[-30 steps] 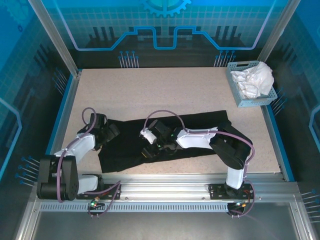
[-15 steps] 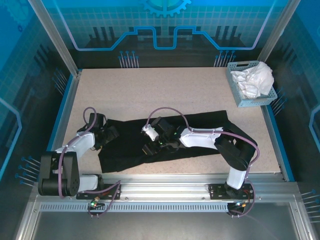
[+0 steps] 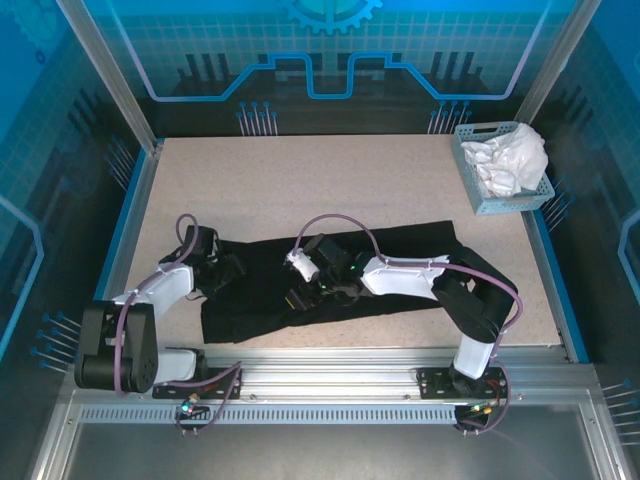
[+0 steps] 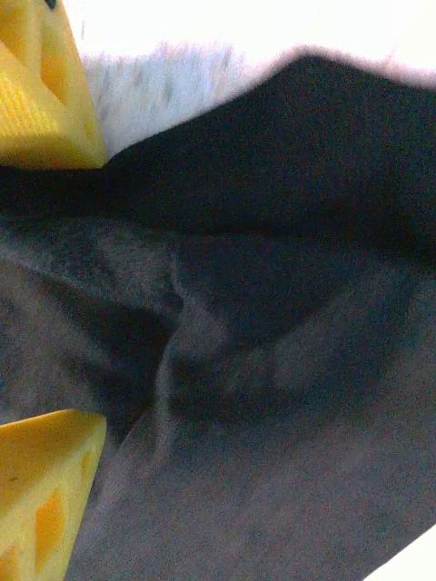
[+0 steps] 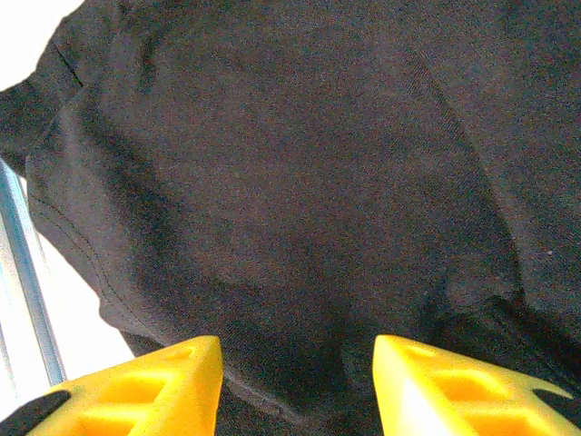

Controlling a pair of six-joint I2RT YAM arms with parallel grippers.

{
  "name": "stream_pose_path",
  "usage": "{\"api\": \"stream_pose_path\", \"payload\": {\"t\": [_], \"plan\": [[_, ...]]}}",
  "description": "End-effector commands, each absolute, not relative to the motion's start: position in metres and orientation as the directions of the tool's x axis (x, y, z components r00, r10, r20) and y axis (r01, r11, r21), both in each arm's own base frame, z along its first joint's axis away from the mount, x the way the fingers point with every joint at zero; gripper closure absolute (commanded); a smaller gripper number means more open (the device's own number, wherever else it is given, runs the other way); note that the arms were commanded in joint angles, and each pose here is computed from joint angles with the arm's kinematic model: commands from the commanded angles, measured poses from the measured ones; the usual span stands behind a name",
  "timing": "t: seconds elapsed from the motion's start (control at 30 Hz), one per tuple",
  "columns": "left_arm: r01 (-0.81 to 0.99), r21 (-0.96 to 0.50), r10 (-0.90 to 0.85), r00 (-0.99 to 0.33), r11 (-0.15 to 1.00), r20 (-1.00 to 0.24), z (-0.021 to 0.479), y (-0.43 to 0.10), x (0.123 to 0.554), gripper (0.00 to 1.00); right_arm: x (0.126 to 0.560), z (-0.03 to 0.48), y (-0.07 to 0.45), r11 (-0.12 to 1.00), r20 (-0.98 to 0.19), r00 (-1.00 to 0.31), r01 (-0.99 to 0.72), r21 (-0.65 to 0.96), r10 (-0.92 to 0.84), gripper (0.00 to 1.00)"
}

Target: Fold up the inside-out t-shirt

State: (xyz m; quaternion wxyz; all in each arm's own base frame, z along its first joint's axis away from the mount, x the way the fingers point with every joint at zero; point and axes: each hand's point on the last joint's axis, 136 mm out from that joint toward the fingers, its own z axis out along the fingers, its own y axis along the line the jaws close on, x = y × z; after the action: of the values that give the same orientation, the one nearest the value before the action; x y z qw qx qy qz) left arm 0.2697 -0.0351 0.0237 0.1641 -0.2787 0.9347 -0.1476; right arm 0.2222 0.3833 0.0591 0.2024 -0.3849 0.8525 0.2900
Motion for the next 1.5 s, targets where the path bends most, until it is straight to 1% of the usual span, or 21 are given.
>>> {"api": "stream_pose_path", "payload": {"t": [0.0,0.13,0.2,0.37,0.43,0.5,0.57,0.67,0.77,0.87,0.97,1.0,1.07,1.13,1.2,1.3,1.37,1.4,1.47], "plan": [[-0.414,-0.471,-0.530,-0.836,0.779,-0.143,0.025,-0.065,0.262,0.36,0.226,0.065,0.381,0.545,-0.575,-0.633,-0.763,0.347,-0.519,0.52],[-0.382,-0.488,-0.505,-0.851,0.785,-0.146,0.025,-0.075,0.262,0.43,0.226,0.061,0.382,0.552,-0.567,-0.641,-0.756,0.352,-0.517,0.52],[-0.382,-0.483,-0.502,-0.853,0.788,-0.144,0.022,-0.076,0.262,0.50,0.226,0.060,0.381,0.555,-0.564,-0.644,-0.754,0.352,-0.517,0.52],[-0.395,-0.462,-0.504,-0.853,0.794,-0.136,0.011,-0.073,0.263,0.73,0.227,0.063,0.380,0.560,-0.566,-0.644,-0.753,0.346,-0.515,0.52],[-0.397,-0.449,-0.503,-0.852,0.800,-0.143,0.010,-0.071,0.265,0.79,0.228,0.066,0.379,0.562,-0.572,-0.640,-0.754,0.341,-0.512,0.51],[-0.397,-0.436,-0.501,-0.852,0.808,-0.153,0.009,-0.068,0.265,0.88,0.228,0.070,0.377,0.563,-0.580,-0.636,-0.756,0.333,-0.509,0.49],[-0.402,-0.427,-0.509,-0.843,0.810,-0.171,0.010,-0.064,0.268,1.00,0.229,0.076,0.375,0.568,-0.592,-0.632,-0.756,0.326,-0.500,0.46],[-0.419,-0.436,-0.544,-0.811,0.797,-0.215,0.021,-0.056,0.275,1.00,0.233,0.087,0.369,0.583,-0.626,-0.615,-0.757,0.297,-0.479,0.43],[-0.430,-0.435,-0.574,-0.767,0.791,-0.286,0.041,-0.044,0.285,1.00,0.243,0.099,0.356,0.620,-0.664,-0.598,-0.743,0.251,-0.448,0.37],[-0.439,-0.399,-0.579,-0.728,0.805,-0.366,0.063,-0.026,0.297,1.00,0.259,0.111,0.336,0.672,-0.697,-0.596,-0.707,0.220,-0.399,0.30],[-0.437,-0.338,-0.552,-0.699,0.833,-0.455,0.081,-0.007,0.313,1.00,0.276,0.123,0.318,0.715,-0.721,-0.608,-0.661,0.228,-0.333,0.24],[-0.440,-0.316,-0.542,-0.695,0.840,-0.473,0.085,-0.001,0.319,1.00,0.275,0.116,0.307,0.728,-0.708,-0.625,-0.645,0.232,-0.328,0.21],[-0.450,-0.255,-0.514,-0.687,0.856,-0.513,0.095,0.016,0.330,1.00,0.281,0.119,0.297,0.738,-0.713,-0.633,-0.628,0.246,-0.301,0.15],[-0.476,-0.159,-0.476,-0.678,0.865,-0.561,0.107,0.038,0.342,1.00,0.287,0.123,0.285,0.752,-0.721,-0.634,-0.611,0.246,-0.280,0.07],[-0.506,-0.043,-0.423,-0.670,0.862,-0.609,0.119,0.063,0.354,1.00,0.289,0.125,0.276,0.769,-0.722,-0.636,-0.596,0.233,-0.274,0.04],[-0.559,0.178,-0.331,-0.686,0.810,-0.648,0.139,0.100,0.368,1.00,0.294,0.130,0.258,0.808,-0.722,-0.643,-0.553,0.205,-0.257,0.03],[-0.566,0.292,-0.285,-0.716,0.771,-0.637,0.150,0.116,0.376,1.00,0.296,0.132,0.245,0.833,-0.719,-0.652,-0.519,0.192,-0.240,0.03],[-0.563,0.323,-0.275,-0.730,0.760,-0.625,0.155,0.120,0.381,1.00,0.297,0.132,0.237,0.850,-0.717,-0.659,-0.494,0.184,-0.228,0.03],[-0.539,0.334,-0.271,-0.757,0.773,-0.595,0.157,0.115,0.387,1.00,0.299,0.131,0.222,0.878,-0.713,-0.671,-0.448,0.170,-0.204,0.03]]}}
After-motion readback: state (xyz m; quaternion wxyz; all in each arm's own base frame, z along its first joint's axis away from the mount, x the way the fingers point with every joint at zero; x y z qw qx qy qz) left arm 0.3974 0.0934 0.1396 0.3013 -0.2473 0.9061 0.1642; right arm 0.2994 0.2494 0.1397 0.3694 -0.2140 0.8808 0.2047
